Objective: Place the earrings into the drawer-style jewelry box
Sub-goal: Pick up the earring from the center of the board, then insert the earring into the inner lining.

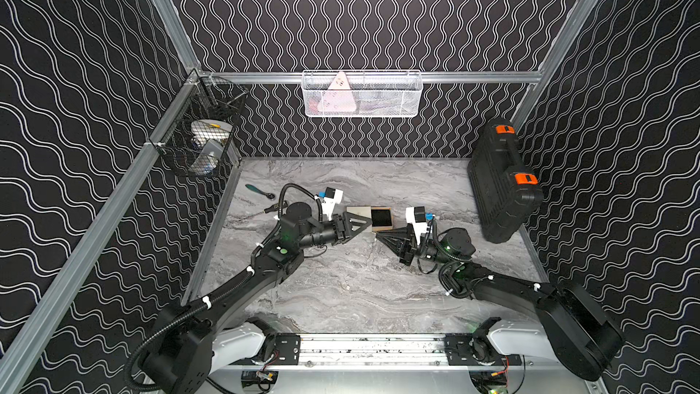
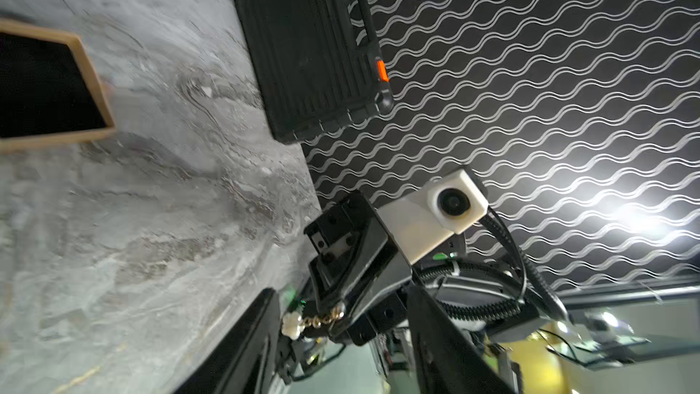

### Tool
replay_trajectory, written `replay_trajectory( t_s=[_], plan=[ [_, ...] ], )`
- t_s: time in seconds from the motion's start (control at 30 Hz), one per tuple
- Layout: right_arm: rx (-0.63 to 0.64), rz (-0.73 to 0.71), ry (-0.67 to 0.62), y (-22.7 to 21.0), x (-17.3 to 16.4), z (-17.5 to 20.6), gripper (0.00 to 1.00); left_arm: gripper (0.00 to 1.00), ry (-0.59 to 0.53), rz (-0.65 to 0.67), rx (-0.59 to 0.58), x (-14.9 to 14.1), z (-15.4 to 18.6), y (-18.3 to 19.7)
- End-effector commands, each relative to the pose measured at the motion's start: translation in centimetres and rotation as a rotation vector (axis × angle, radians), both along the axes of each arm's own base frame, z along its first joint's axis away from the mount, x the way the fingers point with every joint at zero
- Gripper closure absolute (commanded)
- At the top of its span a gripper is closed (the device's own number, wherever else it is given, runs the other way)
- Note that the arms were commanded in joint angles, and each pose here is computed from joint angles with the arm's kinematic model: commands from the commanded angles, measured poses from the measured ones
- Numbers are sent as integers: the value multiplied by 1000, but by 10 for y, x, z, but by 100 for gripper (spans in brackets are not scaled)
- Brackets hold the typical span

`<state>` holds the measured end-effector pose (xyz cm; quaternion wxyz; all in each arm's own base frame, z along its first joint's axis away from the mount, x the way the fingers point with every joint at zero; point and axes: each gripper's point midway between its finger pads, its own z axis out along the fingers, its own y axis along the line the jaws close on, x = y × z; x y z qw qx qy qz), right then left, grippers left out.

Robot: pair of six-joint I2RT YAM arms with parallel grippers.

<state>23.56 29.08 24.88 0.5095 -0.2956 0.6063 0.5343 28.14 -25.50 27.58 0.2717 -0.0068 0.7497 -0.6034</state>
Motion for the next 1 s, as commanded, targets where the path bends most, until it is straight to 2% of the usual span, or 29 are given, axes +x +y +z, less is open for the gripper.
replay_trajectory(
  t_s=[0.0, 0.17, 0.4, 0.67, 0.97],
  plan=[
    [-100, -61, 90, -6, 13, -19, 99, 38, -35, 111, 198, 18, -18, 21],
    [-237, -129, 215, -23, 33, -40, 99, 37, -68, 271, 373, 57, -20, 45],
    [-417, -232, 369, -54, 70, -64, 99, 38, -77, 377, 485, 103, -26, 55],
    [-604, -345, 590, -68, 108, -107, 98, 38, -86, 431, 584, 131, -34, 65],
    [-759, -436, 701, -74, 143, -133, 98, 37, -70, 449, 608, 137, -47, 79]
  ],
)
